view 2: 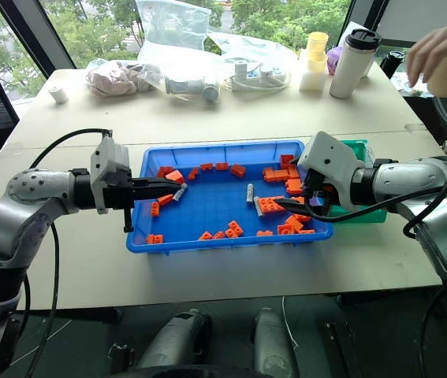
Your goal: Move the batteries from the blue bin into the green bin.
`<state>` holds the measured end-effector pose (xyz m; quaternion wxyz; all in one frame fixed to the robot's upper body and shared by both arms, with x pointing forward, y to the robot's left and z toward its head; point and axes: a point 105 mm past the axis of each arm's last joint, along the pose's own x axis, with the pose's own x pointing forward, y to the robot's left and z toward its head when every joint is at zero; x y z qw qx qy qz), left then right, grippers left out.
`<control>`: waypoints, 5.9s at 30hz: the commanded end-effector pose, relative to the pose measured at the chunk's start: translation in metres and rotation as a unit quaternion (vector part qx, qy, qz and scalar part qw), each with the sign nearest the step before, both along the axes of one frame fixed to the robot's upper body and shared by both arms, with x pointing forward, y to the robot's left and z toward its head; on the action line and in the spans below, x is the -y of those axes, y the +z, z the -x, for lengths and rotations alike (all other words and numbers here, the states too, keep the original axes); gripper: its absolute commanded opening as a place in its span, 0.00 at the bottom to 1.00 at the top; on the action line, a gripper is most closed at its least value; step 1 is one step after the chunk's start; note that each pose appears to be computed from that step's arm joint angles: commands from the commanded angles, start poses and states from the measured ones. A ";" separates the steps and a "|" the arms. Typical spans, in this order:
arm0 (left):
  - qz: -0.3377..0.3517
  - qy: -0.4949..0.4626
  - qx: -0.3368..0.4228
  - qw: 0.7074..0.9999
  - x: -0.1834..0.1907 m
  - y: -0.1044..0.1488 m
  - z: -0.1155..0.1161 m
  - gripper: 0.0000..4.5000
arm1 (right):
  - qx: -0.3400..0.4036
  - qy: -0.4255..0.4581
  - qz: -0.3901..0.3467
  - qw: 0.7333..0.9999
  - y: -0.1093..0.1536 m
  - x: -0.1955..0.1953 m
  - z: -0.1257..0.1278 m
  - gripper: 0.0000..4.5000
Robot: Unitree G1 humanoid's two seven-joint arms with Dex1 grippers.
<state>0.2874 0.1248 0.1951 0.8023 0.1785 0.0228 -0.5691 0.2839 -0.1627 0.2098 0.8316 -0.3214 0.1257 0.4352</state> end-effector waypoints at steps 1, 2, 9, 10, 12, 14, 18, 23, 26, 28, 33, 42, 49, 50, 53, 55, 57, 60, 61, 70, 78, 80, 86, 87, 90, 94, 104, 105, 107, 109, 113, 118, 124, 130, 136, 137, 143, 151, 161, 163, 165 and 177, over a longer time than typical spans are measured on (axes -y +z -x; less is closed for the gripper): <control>0.006 -0.006 0.023 1.000 -0.002 0.013 0.005 0.00 | 0.018 0.021 0.008 1.000 0.006 -0.006 0.004 0.99; 0.005 -0.002 0.025 1.000 -0.002 0.013 0.005 0.00 | 0.017 0.024 0.008 1.000 0.006 -0.008 0.004 0.99; 0.016 -0.002 0.019 1.000 -0.003 0.018 0.008 0.00 | 0.010 0.036 0.005 0.999 0.001 -0.014 0.005 0.99; 0.014 -0.001 0.019 1.000 -0.004 0.018 0.008 0.00 | 0.010 0.038 0.005 0.999 0.000 -0.014 0.005 0.99; 0.010 0.002 0.018 1.000 -0.005 0.017 0.008 0.00 | 0.009 0.039 0.005 0.999 0.000 -0.015 0.005 0.99; 0.008 0.004 0.018 1.000 -0.007 0.017 0.008 0.00 | 0.009 0.041 0.004 0.999 0.000 -0.016 0.004 0.99; 0.004 0.009 0.018 1.000 -0.010 0.017 0.008 0.00 | 0.009 0.045 0.005 0.999 -0.002 -0.018 0.003 0.99; 0.002 0.014 0.020 1.000 -0.011 0.017 0.007 0.00 | 0.010 0.052 0.004 0.999 -0.002 -0.021 0.001 0.99; 0.001 0.016 0.022 1.000 -0.013 0.017 0.006 0.00 | 0.009 0.058 0.000 0.998 -0.002 -0.025 -0.001 0.99; 0.000 0.025 0.027 0.999 -0.017 0.019 0.003 0.00 | 0.010 0.068 -0.012 0.998 -0.002 -0.035 -0.006 0.99; 0.007 0.056 0.043 0.998 -0.032 0.032 -0.008 0.00 | -0.007 0.111 -0.054 0.992 -0.008 -0.082 -0.024 0.99; -0.001 0.103 0.068 0.992 -0.061 0.051 -0.012 0.00 | -0.039 0.149 -0.063 0.986 -0.038 -0.164 -0.063 0.99; -0.008 0.116 0.073 0.991 -0.067 0.052 -0.006 0.00 | -0.082 0.105 -0.063 0.989 -0.062 -0.195 -0.085 0.99; -0.011 0.119 0.073 0.990 -0.068 0.051 -0.005 0.00 | -0.086 0.098 -0.064 0.989 -0.064 -0.199 -0.087 0.99; -0.016 0.123 0.073 0.990 -0.070 0.049 -0.003 0.00 | -0.101 0.091 -0.062 0.989 -0.072 -0.210 -0.086 0.99; -0.016 0.124 0.074 0.989 -0.070 0.050 -0.002 0.00 | -0.109 0.093 -0.055 0.988 -0.078 -0.213 -0.085 0.99; -0.017 0.125 0.075 0.989 -0.071 0.050 -0.002 0.00 | -0.113 0.091 -0.051 0.988 -0.083 -0.217 -0.085 0.99; -0.020 0.126 0.075 0.989 -0.071 0.049 -0.002 0.00 | -0.117 0.087 -0.049 0.988 -0.088 -0.221 -0.084 0.99; -0.020 0.126 0.075 0.989 -0.071 0.049 -0.001 0.00 | -0.119 0.088 -0.050 0.988 -0.089 -0.222 -0.084 0.99; -0.021 0.125 0.075 0.989 -0.067 0.048 0.000 0.00 | -0.126 0.066 -0.047 0.989 -0.101 -0.228 -0.081 0.99; -0.016 0.119 0.072 0.990 -0.061 0.045 -0.002 0.00 | -0.143 0.044 -0.064 0.987 -0.104 -0.230 -0.077 0.48; -0.015 0.115 0.071 0.991 -0.059 0.044 -0.003 0.00 | -0.149 0.044 -0.065 0.986 -0.101 -0.227 -0.075 0.48; -0.005 0.091 0.066 0.994 -0.047 0.042 -0.005 0.00 | -0.068 0.046 -0.071 0.994 -0.039 -0.172 -0.069 0.48; -0.003 0.086 0.065 0.994 -0.044 0.041 -0.006 0.00 | -0.047 0.036 -0.071 0.996 -0.025 -0.156 -0.068 0.48; 0.006 0.064 0.059 0.996 -0.032 0.036 -0.006 0.00 | -0.005 -0.027 -0.082 0.996 0.012 -0.104 -0.067 0.48; 0.022 0.031 0.047 0.998 -0.013 0.029 -0.007 0.00 | 0.045 -0.150 -0.045 0.987 0.035 -0.016 -0.064 0.48; 0.035 -0.017 0.039 0.998 0.012 0.023 -0.012 0.00 | -0.005 -0.283 0.006 0.959 0.005 0.083 -0.039 0.48; 0.036 -0.020 0.039 0.998 0.013 0.023 -0.012 0.00 | -0.014 -0.294 0.008 0.956 -0.002 0.090 -0.038 0.48; 0.036 -0.023 0.039 0.998 0.014 0.023 -0.012 0.00 | -0.018 -0.308 0.000 0.951 -0.007 0.098 -0.037 0.72; 0.036 -0.024 0.039 0.998 0.015 0.023 -0.012 0.00 | -0.020 -0.311 -0.009 0.950 -0.008 0.099 -0.037 0.93; 0.035 -0.025 0.039 0.998 0.015 0.023 -0.012 0.00 | 0.005 -0.301 0.000 0.954 0.006 0.098 -0.037 0.99; 0.033 -0.022 0.041 0.998 0.014 0.024 -0.013 0.00 | 0.034 -0.197 -0.029 0.979 0.036 0.051 -0.040 0.99; 0.034 -0.018 0.049 0.998 0.014 0.027 -0.015 0.00 | -0.028 -0.047 -0.049 0.997 0.014 -0.026 -0.038 0.99; 0.032 -0.007 0.054 0.998 0.010 0.029 -0.013 0.00 | -0.055 0.033 0.002 0.998 -0.027 -0.061 -0.040 0.99; 0.024 0.014 0.053 0.998 -0.002 0.027 -0.008 0.00 | -0.060 0.070 0.047 0.995 -0.058 -0.068 -0.056 0.99; 0.025 0.015 0.054 0.998 -0.002 0.028 -0.008 0.00 | -0.061 0.073 0.047 0.994 -0.059 -0.069 -0.059 0.99; 0.027 0.025 0.057 0.998 -0.003 0.029 -0.006 0.00 | -0.055 0.077 0.068 0.993 -0.072 -0.066 -0.081 0.99; 0.025 0.034 0.059 0.997 -0.005 0.029 -0.005 0.00 | -0.082 0.088 0.077 0.990 -0.082 -0.064 -0.090 0.99; 0.025 0.036 0.060 0.997 -0.005 0.029 -0.004 0.00 | -0.096 0.089 0.073 0.989 -0.084 -0.063 -0.091 0.49; 0.025 0.036 0.060 0.997 -0.004 0.029 -0.004 0.00 | -0.096 0.090 0.070 0.989 -0.083 -0.064 -0.091 0.49; 0.025 0.034 0.059 0.997 -0.004 0.029 -0.004 0.00 | -0.077 0.090 0.055 0.991 -0.069 -0.070 -0.092 0.49; 0.033 -0.002 0.047 0.998 0.012 0.024 -0.005 0.00 | 0.066 -0.162 -0.025 0.984 0.054 0.058 -0.068 0.49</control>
